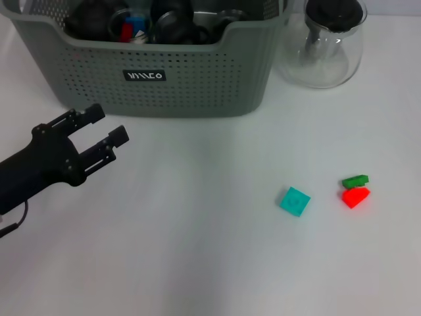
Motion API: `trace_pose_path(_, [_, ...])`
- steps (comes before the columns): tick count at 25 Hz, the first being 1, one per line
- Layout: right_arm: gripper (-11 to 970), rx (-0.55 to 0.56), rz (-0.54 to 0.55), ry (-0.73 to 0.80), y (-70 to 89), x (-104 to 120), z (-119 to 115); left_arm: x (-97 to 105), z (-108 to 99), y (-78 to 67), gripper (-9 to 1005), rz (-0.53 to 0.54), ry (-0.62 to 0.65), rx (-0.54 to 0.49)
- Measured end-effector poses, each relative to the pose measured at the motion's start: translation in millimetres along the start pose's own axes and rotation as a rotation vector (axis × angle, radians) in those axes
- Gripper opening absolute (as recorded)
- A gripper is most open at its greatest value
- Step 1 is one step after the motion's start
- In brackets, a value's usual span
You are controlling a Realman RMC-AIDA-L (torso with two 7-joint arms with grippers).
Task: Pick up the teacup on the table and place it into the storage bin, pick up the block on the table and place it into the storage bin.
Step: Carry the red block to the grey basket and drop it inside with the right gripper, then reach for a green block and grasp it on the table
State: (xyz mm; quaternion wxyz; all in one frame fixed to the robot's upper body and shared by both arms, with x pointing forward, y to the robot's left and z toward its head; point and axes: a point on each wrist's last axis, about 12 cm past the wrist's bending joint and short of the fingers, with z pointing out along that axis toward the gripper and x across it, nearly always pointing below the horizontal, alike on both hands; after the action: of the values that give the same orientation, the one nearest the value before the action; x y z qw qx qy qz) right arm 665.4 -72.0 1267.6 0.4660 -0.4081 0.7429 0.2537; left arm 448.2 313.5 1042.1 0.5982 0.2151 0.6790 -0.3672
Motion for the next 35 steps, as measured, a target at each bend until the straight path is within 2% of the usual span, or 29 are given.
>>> trace_pose_path(4, [124,0.071,-0.019,0.053,-0.6,-3,43,3,-3,-3.7,657,-0.006,0.009,0.013])
trace_pose_path(5, [99,0.089,-0.033,0.066,-0.2,-5,50,4,-2,-9.9,657,-0.005,0.043,0.083])
trace_pose_path(9, [2,0.135,-0.086,0.13,4.0,0,70,3,4,-19.2,657,-0.012,0.106,0.241])
trace_pose_path(13, [2,0.144,-0.104,0.159,6.2,9,75,0,10,-18.3,657,-0.028,0.127,0.279])
trace_pose_path(17, [3,0.117,-0.067,0.134,3.4,13,64,-1,10,-16.8,657,-0.026,0.122,0.267])
trace_pose_path(20, [3,0.069,-0.027,0.049,-0.8,20,37,-2,10,-16.4,657,-0.025,0.118,0.264])
trace_pose_path(23, [60,-0.01,-0.015,-0.097,-0.1,36,-7,-1,10,-16.1,657,-0.021,0.118,0.261])
trace_pose_path(26, [117,-0.057,0.007,-0.178,1.5,60,-54,-2,10,-15.7,657,-0.022,0.12,0.26])
trace_pose_path(28, [155,-0.083,0.043,-0.157,2.4,81,-92,-3,10,-14.6,657,-0.019,0.121,0.262])
trace_pose_path(30, [250,-0.095,0.081,-0.103,2.8,99,-125,-5,11,-12.9,657,-0.014,0.122,0.265])
trace_pose_path(33, [393,-0.103,0.153,0.064,5.0,119,-172,-7,13,-11.1,657,-0.014,0.124,0.27])
trace_pose_path(35, [492,-0.074,0.201,0.198,3.7,128,-193,-8,15,-10.2,657,-0.015,0.123,0.274])
